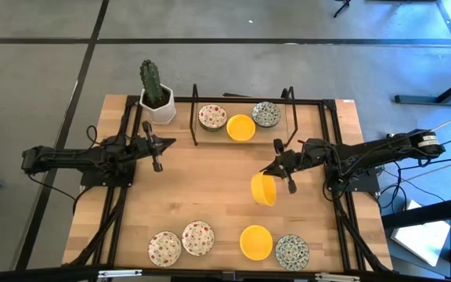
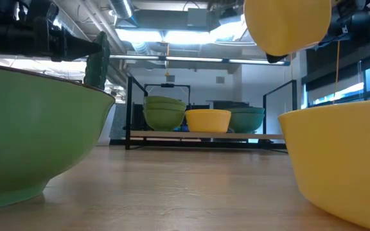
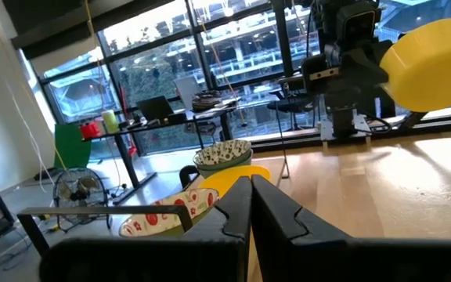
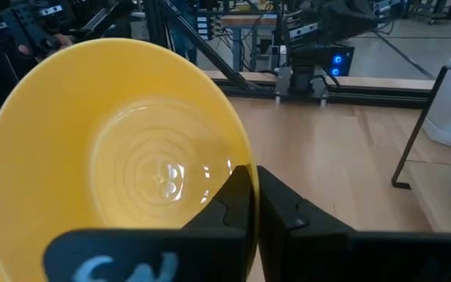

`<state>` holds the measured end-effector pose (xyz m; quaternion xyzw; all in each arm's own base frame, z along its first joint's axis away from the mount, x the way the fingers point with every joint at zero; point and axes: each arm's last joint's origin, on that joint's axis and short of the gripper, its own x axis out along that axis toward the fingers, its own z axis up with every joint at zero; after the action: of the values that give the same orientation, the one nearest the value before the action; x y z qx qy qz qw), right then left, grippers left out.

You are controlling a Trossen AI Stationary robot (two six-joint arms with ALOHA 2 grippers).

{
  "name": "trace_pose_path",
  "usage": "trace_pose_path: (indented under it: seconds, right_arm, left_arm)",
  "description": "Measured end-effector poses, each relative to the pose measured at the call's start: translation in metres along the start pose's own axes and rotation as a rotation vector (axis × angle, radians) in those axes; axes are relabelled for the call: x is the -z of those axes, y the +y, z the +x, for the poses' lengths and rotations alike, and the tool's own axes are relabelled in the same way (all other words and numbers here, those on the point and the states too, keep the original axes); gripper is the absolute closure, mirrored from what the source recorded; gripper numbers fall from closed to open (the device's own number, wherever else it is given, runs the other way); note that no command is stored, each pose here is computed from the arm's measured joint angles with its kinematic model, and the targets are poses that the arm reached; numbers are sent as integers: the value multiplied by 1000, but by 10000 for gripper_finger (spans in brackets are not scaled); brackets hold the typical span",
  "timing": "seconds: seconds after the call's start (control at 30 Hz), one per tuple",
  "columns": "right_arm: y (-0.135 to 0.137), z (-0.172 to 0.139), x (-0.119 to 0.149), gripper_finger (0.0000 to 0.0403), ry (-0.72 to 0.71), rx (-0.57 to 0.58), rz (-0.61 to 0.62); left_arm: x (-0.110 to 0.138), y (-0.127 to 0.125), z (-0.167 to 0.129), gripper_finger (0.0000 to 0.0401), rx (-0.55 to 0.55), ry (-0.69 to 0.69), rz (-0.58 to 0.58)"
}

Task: Pick & Place Mini bowls
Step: Stack the yellow bowl on the top of the yellow bowl on the shelf

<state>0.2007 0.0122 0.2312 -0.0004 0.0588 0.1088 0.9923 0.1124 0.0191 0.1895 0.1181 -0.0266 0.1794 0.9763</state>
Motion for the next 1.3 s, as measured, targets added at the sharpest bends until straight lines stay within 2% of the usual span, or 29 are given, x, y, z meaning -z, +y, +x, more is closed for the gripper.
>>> trace_pose_path:
  seconds: [0.33, 0.87, 1.3]
  right_arm:
    - [-2, 0, 3, 393, 33, 58, 4]
    - [-2, 0, 4, 393, 46, 59, 6]
    - [-2, 0, 4, 393, 46, 59, -10]
  left_arm:
    - [-2, 1, 0, 397, -29, -18, -4]
    - [-2, 1, 0, 397, -30, -18, -6]
    - [-4, 3, 0, 397, -78, -29, -5]
